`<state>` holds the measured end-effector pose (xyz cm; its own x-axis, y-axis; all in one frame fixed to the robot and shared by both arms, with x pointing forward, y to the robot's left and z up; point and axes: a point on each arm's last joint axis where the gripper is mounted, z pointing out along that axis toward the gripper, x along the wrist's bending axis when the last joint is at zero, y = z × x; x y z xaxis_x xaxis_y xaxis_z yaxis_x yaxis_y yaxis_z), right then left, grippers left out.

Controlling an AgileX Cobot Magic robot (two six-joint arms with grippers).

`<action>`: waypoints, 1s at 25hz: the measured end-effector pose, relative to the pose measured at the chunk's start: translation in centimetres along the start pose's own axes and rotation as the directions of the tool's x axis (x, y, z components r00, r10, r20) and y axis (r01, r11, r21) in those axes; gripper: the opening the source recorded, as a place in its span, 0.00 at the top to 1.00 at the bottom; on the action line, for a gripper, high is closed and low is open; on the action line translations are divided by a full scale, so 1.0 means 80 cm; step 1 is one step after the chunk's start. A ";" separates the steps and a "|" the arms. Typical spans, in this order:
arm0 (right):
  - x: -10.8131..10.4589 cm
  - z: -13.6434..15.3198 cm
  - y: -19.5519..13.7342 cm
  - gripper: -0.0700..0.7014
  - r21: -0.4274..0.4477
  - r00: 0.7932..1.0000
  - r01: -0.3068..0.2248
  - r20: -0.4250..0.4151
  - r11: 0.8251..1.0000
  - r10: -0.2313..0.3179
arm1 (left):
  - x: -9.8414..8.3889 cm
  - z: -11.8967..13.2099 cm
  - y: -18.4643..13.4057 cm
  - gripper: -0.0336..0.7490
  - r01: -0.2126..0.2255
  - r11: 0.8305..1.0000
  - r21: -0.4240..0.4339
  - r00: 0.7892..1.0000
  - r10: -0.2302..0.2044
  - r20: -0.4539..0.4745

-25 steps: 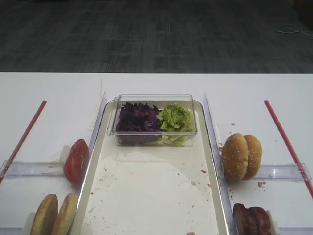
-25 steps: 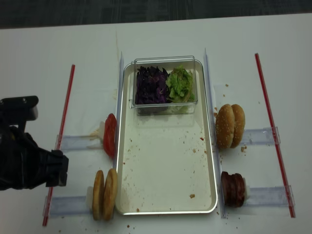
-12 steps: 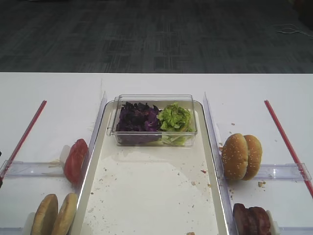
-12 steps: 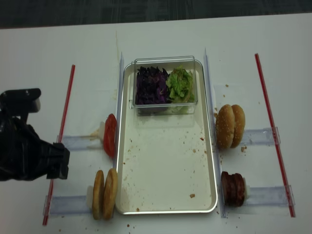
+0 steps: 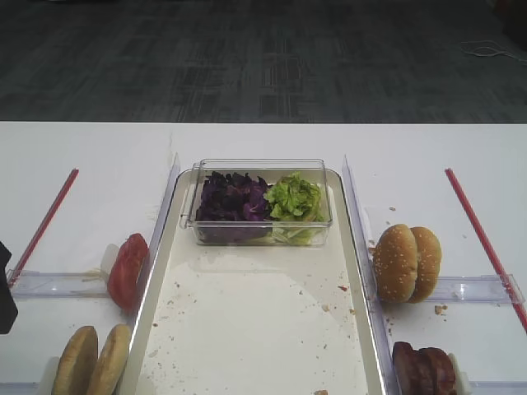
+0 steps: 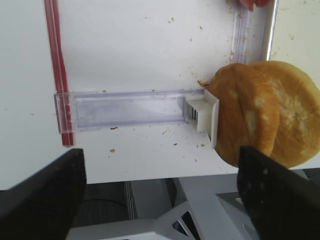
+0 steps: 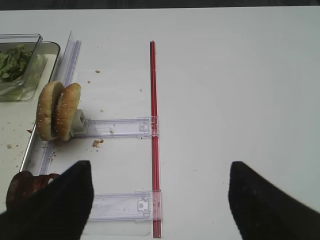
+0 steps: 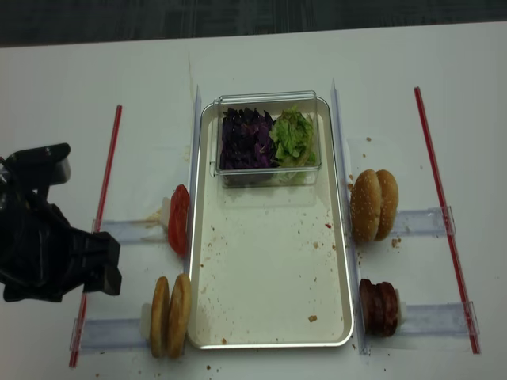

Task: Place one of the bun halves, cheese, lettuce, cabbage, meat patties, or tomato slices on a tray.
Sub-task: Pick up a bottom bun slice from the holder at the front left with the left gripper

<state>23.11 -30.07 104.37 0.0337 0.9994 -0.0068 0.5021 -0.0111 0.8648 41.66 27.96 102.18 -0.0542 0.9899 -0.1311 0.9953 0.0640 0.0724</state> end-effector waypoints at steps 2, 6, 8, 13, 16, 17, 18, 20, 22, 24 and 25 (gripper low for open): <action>0.000 0.000 0.000 0.15 0.000 1.000 0.000 0.000 1.000 0.000 | -0.001 0.000 -0.001 0.19 -0.002 1.000 0.006 1.000 0.002 0.009; 0.000 0.000 0.000 0.15 0.000 1.000 0.000 0.000 1.000 0.000 | -0.013 0.000 -0.002 0.19 -0.050 0.999 0.011 0.999 0.050 0.019; 0.000 0.000 0.000 0.15 0.000 1.000 0.000 0.000 1.000 0.000 | -0.026 0.001 -0.005 0.19 -0.080 0.997 0.015 0.997 0.079 0.025; 0.000 0.000 0.000 0.15 0.000 1.000 0.000 0.000 1.000 0.000 | -0.062 0.004 -0.017 0.19 -0.137 0.990 0.024 0.990 0.136 0.046; 0.000 0.000 0.000 0.15 0.000 1.000 0.000 0.000 1.000 0.000 | -0.082 0.006 -0.028 0.19 -0.160 0.987 0.029 0.986 0.158 0.056; 0.000 0.000 0.000 0.15 0.000 1.000 0.000 0.000 1.000 0.000 | -0.089 0.006 -0.031 0.19 -0.171 0.985 0.028 0.984 0.169 0.060; 0.000 0.000 0.000 0.15 0.000 1.000 0.000 0.000 1.000 0.000 | -0.095 0.007 -0.035 0.19 -0.180 0.983 0.029 0.982 0.178 0.064; 0.000 0.000 0.000 0.15 0.000 1.000 0.000 0.000 1.000 0.000 | -0.107 0.005 -0.041 0.19 -0.195 0.980 0.029 0.979 0.193 0.072; 0.000 0.000 0.000 0.15 0.000 1.000 0.000 0.000 1.000 0.000 | -0.119 0.002 -0.048 0.19 -0.212 0.977 0.025 0.974 0.209 0.085; 0.000 0.000 0.000 0.15 0.000 1.000 0.000 0.000 1.000 0.000 | -0.130 -0.002 -0.053 0.19 -0.225 0.974 0.019 0.970 0.222 0.096; 0.000 0.000 0.000 0.15 0.000 1.000 0.000 0.000 1.000 0.000 | -0.134 -0.003 -0.056 0.19 -0.233 0.972 0.019 0.968 0.230 0.100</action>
<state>23.11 -30.07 104.37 0.0337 0.9994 -0.0068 0.5021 -0.0111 0.8648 37.76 17.07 103.50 0.1846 0.9603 -0.2093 0.9819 -0.1707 0.0824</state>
